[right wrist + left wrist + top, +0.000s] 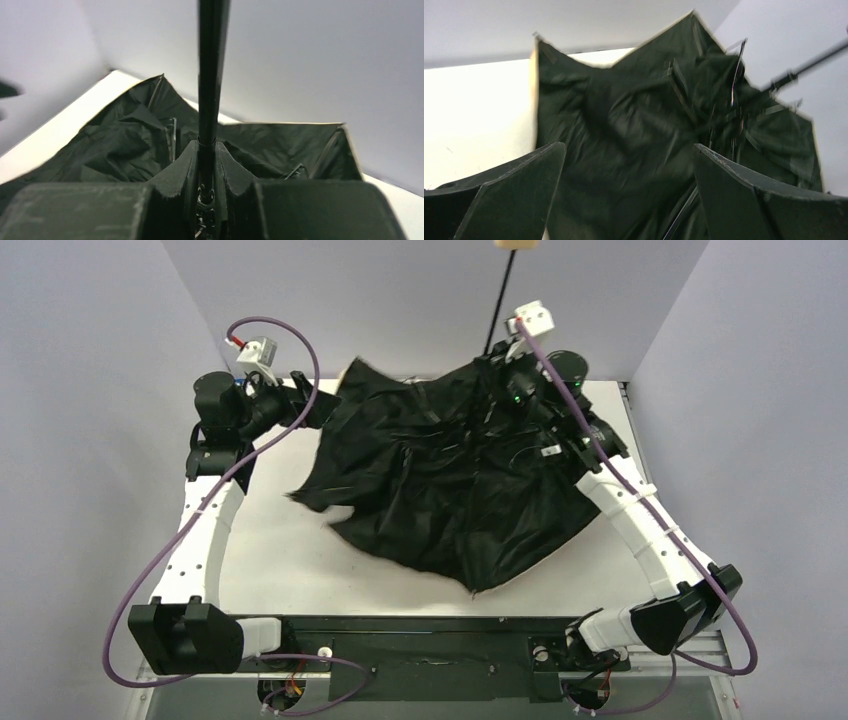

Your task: Open the umbrella

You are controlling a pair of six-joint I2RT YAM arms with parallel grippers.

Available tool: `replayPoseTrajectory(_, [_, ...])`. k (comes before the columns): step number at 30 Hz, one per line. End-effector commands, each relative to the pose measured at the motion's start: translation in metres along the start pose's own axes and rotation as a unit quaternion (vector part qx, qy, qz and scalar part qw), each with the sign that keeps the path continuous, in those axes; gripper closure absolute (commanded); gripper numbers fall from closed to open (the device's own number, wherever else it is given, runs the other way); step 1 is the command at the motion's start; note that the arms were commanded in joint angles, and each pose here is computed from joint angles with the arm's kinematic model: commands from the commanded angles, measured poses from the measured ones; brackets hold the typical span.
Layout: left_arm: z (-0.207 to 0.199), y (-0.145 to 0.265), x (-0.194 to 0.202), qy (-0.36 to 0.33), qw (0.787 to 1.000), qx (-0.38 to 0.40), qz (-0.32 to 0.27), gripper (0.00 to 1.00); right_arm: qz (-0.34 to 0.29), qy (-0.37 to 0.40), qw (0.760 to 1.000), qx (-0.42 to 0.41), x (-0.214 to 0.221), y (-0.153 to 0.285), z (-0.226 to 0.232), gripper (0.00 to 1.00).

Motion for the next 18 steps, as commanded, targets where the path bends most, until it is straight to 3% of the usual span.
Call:
replayPoseTrajectory(1, [-0.046, 0.005, -0.003, -0.106, 0.991, 0.085, -0.008, 0.03, -0.115, -0.011, 0.992, 0.042, -0.055, 0.017, -0.007, 1.00])
replayPoseTrajectory(3, [-0.061, -0.002, 0.008, -0.126, 0.984, 0.128, 0.001, 0.03, -0.111, -0.034, 0.993, -0.019, -0.052, 0.011, 0.037, 1.00])
replayPoseTrajectory(6, [-0.086, -0.007, 0.018, -0.159, 0.965, 0.209, -0.017, 0.03, -0.133, -0.047, 0.990, -0.020, -0.063, 0.009, 0.041, 1.00])
replayPoseTrajectory(18, [-0.139, -0.041, 0.046, -0.224, 0.929, 0.290, -0.048, 0.31, -0.133, -0.065, 0.988, -0.035, -0.063, 0.015, 0.056, 1.00])
Point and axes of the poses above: each gripper's point midway between its finger pads, its own y axis back along the fingers, its own z axis along the line the jaws close on, x = y × z, the point moved 9 cm from there along y, back along the fingers, and after that the axes turned 10 degrees about y, right-handed, at the moved point
